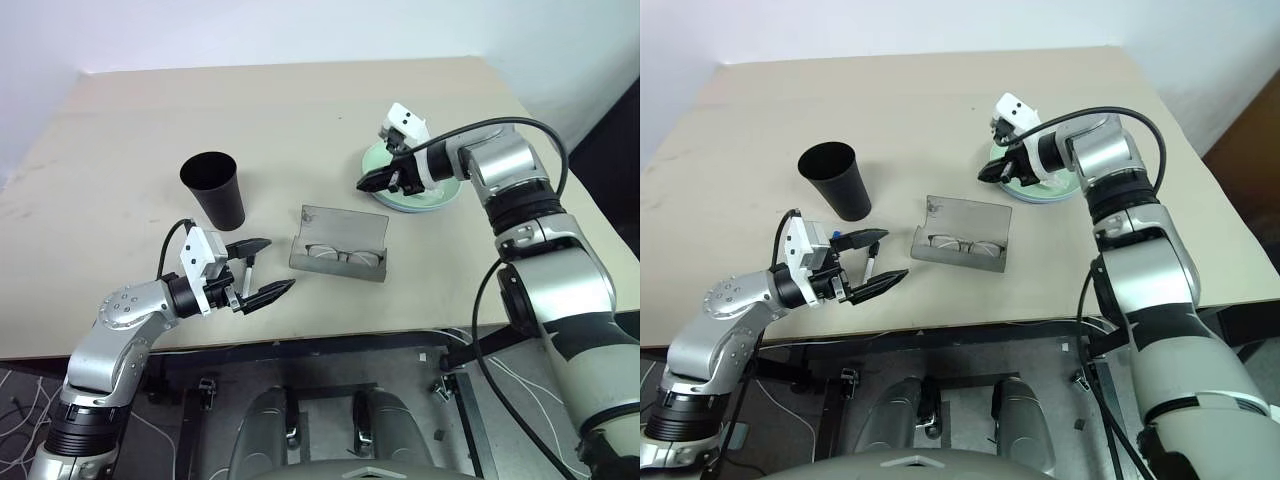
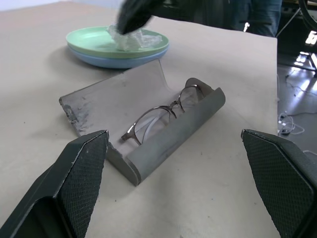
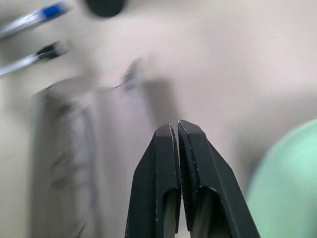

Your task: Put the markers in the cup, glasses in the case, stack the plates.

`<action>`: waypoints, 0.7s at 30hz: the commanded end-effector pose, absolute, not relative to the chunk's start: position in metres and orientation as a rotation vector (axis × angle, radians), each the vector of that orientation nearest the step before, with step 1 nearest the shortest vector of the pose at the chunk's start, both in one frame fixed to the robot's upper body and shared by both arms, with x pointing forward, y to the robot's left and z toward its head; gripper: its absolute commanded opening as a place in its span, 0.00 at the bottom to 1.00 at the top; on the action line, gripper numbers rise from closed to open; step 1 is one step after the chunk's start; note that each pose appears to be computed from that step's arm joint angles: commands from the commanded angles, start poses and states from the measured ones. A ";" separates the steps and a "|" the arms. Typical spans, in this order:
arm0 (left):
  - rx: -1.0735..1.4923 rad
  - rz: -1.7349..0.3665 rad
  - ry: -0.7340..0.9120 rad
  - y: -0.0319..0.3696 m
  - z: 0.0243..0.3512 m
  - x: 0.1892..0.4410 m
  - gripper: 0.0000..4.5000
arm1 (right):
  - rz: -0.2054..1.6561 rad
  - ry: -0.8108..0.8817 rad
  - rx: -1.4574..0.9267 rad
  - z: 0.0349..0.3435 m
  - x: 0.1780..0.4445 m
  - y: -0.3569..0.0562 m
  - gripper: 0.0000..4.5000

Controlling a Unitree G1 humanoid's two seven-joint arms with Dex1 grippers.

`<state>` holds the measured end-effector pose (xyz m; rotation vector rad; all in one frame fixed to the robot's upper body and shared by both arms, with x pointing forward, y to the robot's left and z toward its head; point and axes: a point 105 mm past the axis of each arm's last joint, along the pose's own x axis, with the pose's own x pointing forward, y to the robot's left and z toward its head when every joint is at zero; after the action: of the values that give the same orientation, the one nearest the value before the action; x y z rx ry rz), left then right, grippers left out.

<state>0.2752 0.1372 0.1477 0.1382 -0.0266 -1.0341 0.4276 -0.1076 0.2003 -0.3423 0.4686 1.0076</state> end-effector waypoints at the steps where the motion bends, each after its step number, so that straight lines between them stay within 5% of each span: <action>1: 0.153 -1.031 -0.061 0.140 0.158 0.277 1.00 | 0.923 0.433 -0.307 0.204 0.440 -0.109 0.02; 11: 0.180 -1.027 -0.047 0.145 0.157 0.275 1.00 | 0.882 0.542 -0.438 0.160 0.441 -0.111 0.02; 21: 0.195 -1.014 -0.047 0.148 0.158 0.275 1.00 | 1.252 0.640 -0.444 0.175 0.402 -0.082 0.02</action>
<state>0.2764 0.1462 0.1452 0.1672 0.0041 -1.0198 0.4064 -0.0921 0.1558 -0.4343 0.6892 1.1875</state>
